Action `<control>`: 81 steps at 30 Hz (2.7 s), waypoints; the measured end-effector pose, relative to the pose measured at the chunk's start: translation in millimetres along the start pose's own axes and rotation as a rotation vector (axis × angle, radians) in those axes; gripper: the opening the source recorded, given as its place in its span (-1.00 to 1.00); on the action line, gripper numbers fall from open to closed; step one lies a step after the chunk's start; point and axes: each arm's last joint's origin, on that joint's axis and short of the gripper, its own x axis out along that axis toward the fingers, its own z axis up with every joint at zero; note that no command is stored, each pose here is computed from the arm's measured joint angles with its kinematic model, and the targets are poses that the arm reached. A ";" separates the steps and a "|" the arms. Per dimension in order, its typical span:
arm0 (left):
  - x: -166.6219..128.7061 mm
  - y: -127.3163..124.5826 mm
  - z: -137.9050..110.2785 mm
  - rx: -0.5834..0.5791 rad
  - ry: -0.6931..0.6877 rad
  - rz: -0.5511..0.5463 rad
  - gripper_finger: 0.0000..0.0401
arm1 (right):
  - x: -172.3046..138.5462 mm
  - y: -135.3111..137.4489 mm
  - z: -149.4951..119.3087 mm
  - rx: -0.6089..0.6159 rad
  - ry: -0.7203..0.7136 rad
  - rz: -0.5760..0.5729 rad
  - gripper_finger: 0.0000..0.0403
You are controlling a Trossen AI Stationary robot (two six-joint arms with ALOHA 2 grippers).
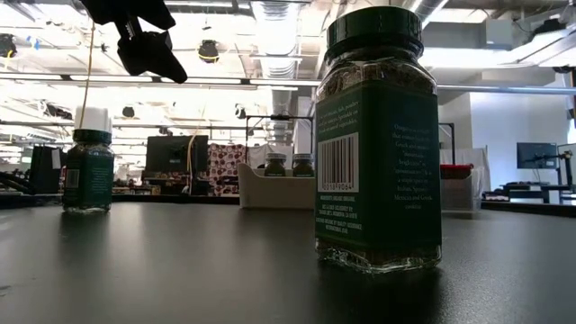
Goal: Sort spices by type
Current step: Put the top yellow seasoning bottle into the black bin
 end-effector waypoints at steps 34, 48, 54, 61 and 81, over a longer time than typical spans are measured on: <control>0.0 0.9 0.4 0.025 -0.017 0.030 0.56 | 96.3 -16.9 -33.4 0.067 0.099 0.065 0.21; 0.0 1.1 0.2 0.025 -0.015 0.031 0.57 | 124.5 -20.1 -35.6 0.033 0.113 0.100 0.20; -0.1 1.1 0.3 0.025 -0.016 0.031 0.57 | 126.7 -21.0 -36.7 0.034 0.114 0.101 0.20; -0.1 1.5 0.5 0.025 -0.024 0.045 0.57 | 126.8 -23.7 -38.6 0.012 0.135 0.075 0.27; -0.2 2.1 0.1 0.042 -0.020 0.054 0.57 | 128.8 -24.1 -39.8 -0.012 0.158 0.076 0.34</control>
